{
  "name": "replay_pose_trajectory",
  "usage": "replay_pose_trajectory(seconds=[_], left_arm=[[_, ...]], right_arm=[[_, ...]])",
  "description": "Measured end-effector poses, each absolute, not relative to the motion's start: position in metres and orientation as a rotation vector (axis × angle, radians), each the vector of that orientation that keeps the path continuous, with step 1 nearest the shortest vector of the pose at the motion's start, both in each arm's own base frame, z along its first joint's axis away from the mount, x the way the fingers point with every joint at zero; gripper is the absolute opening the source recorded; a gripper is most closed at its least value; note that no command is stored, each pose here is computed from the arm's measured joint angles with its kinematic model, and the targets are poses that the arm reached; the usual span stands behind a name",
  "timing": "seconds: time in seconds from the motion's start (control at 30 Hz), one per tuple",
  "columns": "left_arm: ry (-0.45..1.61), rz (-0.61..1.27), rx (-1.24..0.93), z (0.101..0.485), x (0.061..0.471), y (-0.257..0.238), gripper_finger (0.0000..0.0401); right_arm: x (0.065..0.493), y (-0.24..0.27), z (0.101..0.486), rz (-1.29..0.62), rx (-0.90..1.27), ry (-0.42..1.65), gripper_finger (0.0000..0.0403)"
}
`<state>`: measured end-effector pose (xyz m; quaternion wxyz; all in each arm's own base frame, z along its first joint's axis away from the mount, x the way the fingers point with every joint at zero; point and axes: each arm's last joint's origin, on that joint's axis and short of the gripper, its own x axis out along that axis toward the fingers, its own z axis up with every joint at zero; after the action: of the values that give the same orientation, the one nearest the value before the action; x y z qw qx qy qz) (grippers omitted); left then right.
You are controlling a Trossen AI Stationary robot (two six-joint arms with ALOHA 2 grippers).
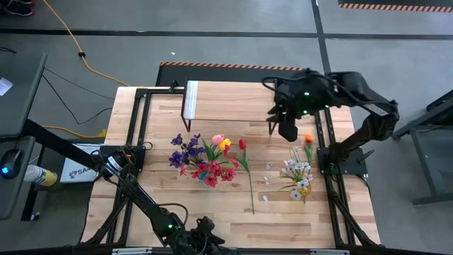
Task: Pick and place flowers into a vace then onto a shelf
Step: Put the red flower into the yellow vase
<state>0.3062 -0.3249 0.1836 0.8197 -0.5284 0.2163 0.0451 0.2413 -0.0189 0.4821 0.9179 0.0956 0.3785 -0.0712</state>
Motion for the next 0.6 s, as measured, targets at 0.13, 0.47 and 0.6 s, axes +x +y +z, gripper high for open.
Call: replay_pose_trajectory(seconds=[0.13,0.47,0.6], left_arm=[[0.461,0.096,-1.125,0.184,0.306,-0.325,0.0287],[0.460,0.097,-1.125,0.184,0.306,-0.325,0.0287],[0.460,0.097,-1.125,0.184,0.306,-0.325,0.0287]], right_arm=[[0.255,-0.034,0.453,-0.062,0.286,0.872,0.0096],[0.278,-0.047,0.375,-0.082,0.424,1.055,0.0083],[0.284,-0.047,0.348,-0.080,0.507,1.083,0.0083]])
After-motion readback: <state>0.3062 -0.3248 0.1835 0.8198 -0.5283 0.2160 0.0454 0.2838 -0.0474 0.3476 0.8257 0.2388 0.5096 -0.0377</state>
